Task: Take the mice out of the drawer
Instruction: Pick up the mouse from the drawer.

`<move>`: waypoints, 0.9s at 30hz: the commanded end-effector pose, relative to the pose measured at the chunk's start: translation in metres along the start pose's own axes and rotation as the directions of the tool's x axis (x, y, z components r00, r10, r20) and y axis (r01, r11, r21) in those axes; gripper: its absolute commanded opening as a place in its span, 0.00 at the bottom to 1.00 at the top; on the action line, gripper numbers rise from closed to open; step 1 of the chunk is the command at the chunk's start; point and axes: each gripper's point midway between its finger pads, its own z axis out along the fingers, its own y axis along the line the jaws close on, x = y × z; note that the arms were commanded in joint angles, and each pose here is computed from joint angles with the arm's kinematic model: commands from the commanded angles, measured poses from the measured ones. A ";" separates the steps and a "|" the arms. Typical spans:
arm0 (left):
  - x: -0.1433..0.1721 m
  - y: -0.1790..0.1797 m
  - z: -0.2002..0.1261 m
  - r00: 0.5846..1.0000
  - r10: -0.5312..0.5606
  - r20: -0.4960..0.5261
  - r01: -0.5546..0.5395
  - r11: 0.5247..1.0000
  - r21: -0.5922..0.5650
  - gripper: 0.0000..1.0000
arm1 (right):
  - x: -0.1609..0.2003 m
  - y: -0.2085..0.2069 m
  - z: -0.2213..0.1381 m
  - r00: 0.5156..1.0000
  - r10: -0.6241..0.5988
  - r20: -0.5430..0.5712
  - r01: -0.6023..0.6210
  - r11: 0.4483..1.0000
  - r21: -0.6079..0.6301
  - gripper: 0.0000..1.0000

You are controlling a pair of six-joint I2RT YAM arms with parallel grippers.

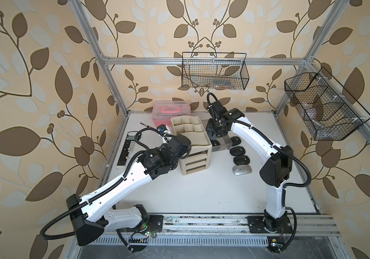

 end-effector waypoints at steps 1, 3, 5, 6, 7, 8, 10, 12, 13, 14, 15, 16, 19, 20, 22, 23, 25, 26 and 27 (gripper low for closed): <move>-0.022 -0.001 -0.009 0.994 -0.059 0.094 0.059 0.998 0.005 0.00 | -0.007 -0.001 -0.026 0.998 -0.018 0.056 0.019 1.000 -0.020 0.49; -0.022 0.001 -0.009 0.994 -0.059 0.096 0.059 0.998 0.001 0.00 | -0.008 -0.003 -0.028 0.998 -0.026 0.061 0.027 0.999 -0.024 0.49; -0.023 0.001 -0.010 0.994 -0.057 0.098 0.057 0.998 -0.003 0.00 | -0.009 -0.005 -0.032 0.997 -0.042 0.067 0.043 0.999 -0.016 0.49; -0.023 0.002 -0.009 0.993 -0.056 0.099 0.057 0.998 -0.005 0.00 | -0.010 -0.008 -0.035 0.996 -0.042 0.074 0.043 0.999 -0.010 0.50; -0.023 0.002 -0.009 0.993 -0.056 0.102 0.057 0.998 -0.007 0.00 | -0.012 -0.008 -0.038 0.996 -0.041 0.081 0.043 0.999 -0.017 0.50; -0.023 0.003 -0.009 0.993 -0.055 0.103 0.056 0.998 -0.010 0.00 | -0.014 -0.008 -0.041 0.995 -0.040 0.088 0.043 0.999 -0.028 0.50; -0.024 0.004 -0.009 0.993 -0.050 0.108 0.052 0.998 -0.019 0.00 | -0.019 -0.012 -0.048 0.994 -0.040 0.102 0.042 0.999 -0.021 0.50; -0.026 0.006 -0.009 0.992 -0.045 0.120 0.049 0.998 -0.033 0.00 | -0.023 -0.015 -0.056 0.994 -0.026 0.109 0.029 0.999 -0.032 0.50; -0.027 0.007 -0.010 0.991 -0.044 0.127 0.049 0.998 -0.037 0.00 | -0.024 -0.014 -0.060 0.994 -0.007 0.106 0.013 0.998 -0.054 0.50; -0.029 0.008 -0.010 0.990 -0.042 0.135 0.048 0.998 -0.038 0.00 | -0.026 -0.015 -0.066 0.994 0.016 0.112 -0.007 0.997 -0.078 0.50; -0.029 0.008 -0.010 0.990 -0.036 0.138 0.042 0.998 -0.043 0.00 | -0.028 -0.018 -0.072 0.992 0.035 0.121 -0.025 0.996 -0.084 0.50; -0.030 0.009 -0.010 0.989 -0.029 0.143 0.036 0.998 -0.050 0.00 | -0.031 -0.021 -0.079 0.990 0.053 0.129 -0.042 0.995 -0.090 0.50; -0.037 0.015 -0.012 0.985 -0.007 0.173 0.023 0.996 -0.087 0.00 | -0.033 -0.040 -0.096 0.983 0.129 0.131 -0.118 0.989 -0.089 0.50; -0.039 0.016 -0.011 0.984 -0.008 0.177 0.024 0.996 -0.090 0.00 | -0.034 -0.048 -0.102 0.978 0.155 0.138 -0.143 0.985 -0.096 0.50; -0.042 0.017 -0.011 0.983 -0.006 0.184 0.022 0.996 -0.088 0.00 | -0.033 -0.062 -0.111 0.968 0.197 0.153 -0.183 0.978 -0.102 0.51; -0.045 0.018 -0.012 0.982 -0.003 0.187 0.020 0.996 -0.091 0.00 | -0.031 -0.074 -0.114 0.963 0.225 0.151 -0.212 0.972 -0.098 0.51; -0.049 0.021 -0.013 0.981 0.002 0.193 0.018 0.995 -0.102 0.00 | -0.024 -0.100 -0.114 0.951 0.277 0.140 -0.270 0.960 -0.069 0.51; -0.050 0.023 -0.015 0.980 0.003 0.198 0.018 0.994 -0.104 0.00 | -0.018 -0.115 -0.116 0.941 0.305 0.147 -0.300 0.952 -0.055 0.52; -0.052 0.023 -0.017 0.979 0.000 0.203 0.020 0.995 -0.099 0.00 | -0.013 -0.127 -0.115 0.933 0.326 0.154 -0.322 0.945 -0.048 0.52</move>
